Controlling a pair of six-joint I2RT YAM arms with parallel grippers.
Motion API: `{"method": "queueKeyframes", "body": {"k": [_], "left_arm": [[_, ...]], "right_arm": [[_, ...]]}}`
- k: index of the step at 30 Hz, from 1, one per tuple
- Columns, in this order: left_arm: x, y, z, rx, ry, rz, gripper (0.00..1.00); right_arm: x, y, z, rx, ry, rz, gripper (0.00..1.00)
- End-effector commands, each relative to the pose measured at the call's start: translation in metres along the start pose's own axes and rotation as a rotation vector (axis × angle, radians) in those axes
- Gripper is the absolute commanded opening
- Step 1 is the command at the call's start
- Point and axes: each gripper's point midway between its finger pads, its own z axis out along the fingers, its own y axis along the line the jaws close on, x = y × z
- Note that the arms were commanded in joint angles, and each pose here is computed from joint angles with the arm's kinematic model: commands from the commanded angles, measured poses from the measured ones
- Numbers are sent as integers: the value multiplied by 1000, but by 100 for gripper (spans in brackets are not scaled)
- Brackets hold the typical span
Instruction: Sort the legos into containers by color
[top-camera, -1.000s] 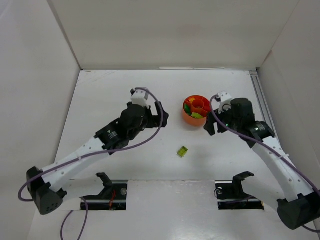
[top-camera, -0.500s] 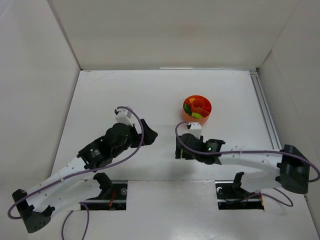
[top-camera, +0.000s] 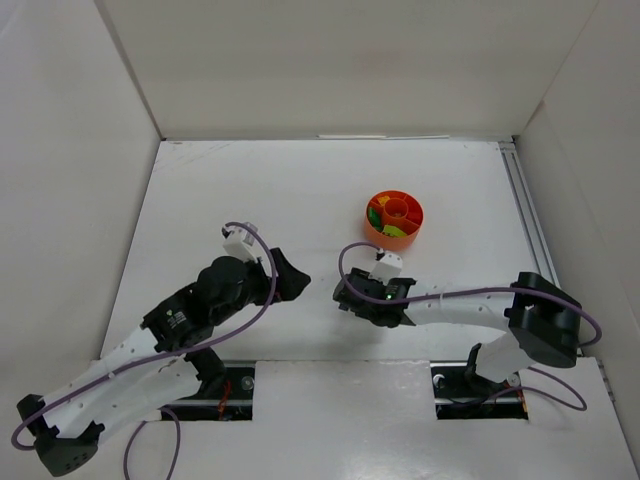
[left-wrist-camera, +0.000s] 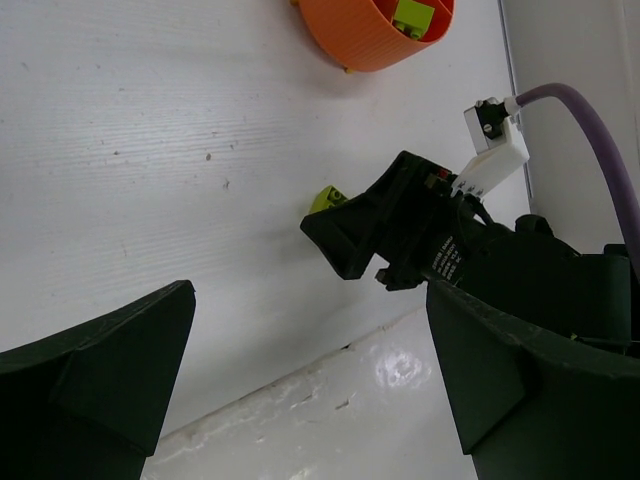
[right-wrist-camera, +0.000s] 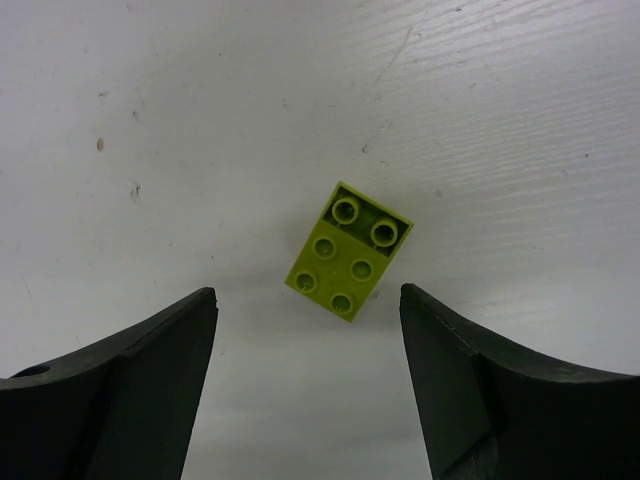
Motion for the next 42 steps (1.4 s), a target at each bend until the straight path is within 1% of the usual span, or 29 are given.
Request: {"method": "queueKeyframes", "body": {"k": [1, 2, 5, 7, 8, 10, 11, 12, 17, 18, 21, 22, 25, 26, 27, 28, 30, 32, 33, 35, 36, 37, 38, 39, 40, 41, 42], "left_arm": [[-2, -8, -2, 45, -6, 11, 100], [-1, -7, 0, 38, 0, 13, 100], [1, -7, 1, 38, 13, 14, 100], [1, -7, 1, 38, 13, 14, 100], [2, -6, 3, 39, 12, 14, 100], [1, -8, 3, 48, 4, 21, 100], [2, -9, 3, 55, 12, 21, 100], [3, -8, 5, 49, 17, 33, 100], [6, -8, 6, 49, 32, 35, 100], [6, -8, 6, 49, 32, 35, 100], [4, -12, 4, 69, 26, 32, 100], [4, -12, 4, 69, 26, 32, 100], [4, -12, 4, 69, 26, 32, 100], [4, -12, 4, 69, 26, 32, 100], [4, -12, 4, 69, 26, 32, 100], [3, -11, 5, 62, 18, 32, 100], [3, -11, 5, 61, 18, 32, 100], [0, -11, 5, 60, 3, 31, 100], [0, -9, 7, 47, 2, 41, 100], [-6, -11, 8, 45, -17, 39, 100], [-8, -10, 11, 34, -28, 39, 100], [-11, -11, 12, 26, -32, 39, 100], [-15, -13, 13, 32, -54, 55, 100], [-17, -15, 15, 29, -51, 56, 100], [-18, -13, 19, 18, -55, 69, 100], [-20, -16, 19, 19, -57, 78, 100], [-25, -21, 20, 32, -70, 85, 100]], "right_arm": [[-13, 1, -2, 13, -67, 63, 78], [-13, -1, -2, 21, -66, 58, 77], [-10, -8, 2, 55, -69, 58, 77], [-13, -12, 7, 74, -73, 66, 72], [-12, -9, 9, 67, -74, 71, 68], [-21, -10, 17, 86, -82, 61, 68], [-18, -16, 22, 113, -70, 43, 64], [-19, -13, 23, 111, -70, 45, 62], [-23, -18, 32, 146, -73, 59, 61], [-24, -17, 32, 139, -74, 53, 52], [-22, -19, 34, 148, -71, 33, 38], [-26, -17, 33, 148, -82, 25, 32], [-39, -17, 25, 166, -121, -11, 20], [-52, -16, 20, 164, -165, -18, 19], [-65, -11, 11, 142, -196, -69, 17], [-69, -12, 10, 148, -218, -70, 17], [-101, -5, -9, 117, -317, -175, 16], [-127, -2, -32, 72, -395, -235, 16], [-142, -4, -41, 75, -459, -256, 16], [-155, -20, -50, 89, -526, -284, 18], [-177, -19, -67, 54, -595, -295, 18], [-184, -21, -71, 37, -616, -309, 20], [-191, -36, -62, 55, -623, -339, 20], [-212, -31, -78, 1, -696, -363, 20], [-214, -23, -78, -81, -697, -408, 20], [-230, -31, -76, -91, -730, -432, 20], [-230, -35, -71, -116, -744, -487, 18]]}}
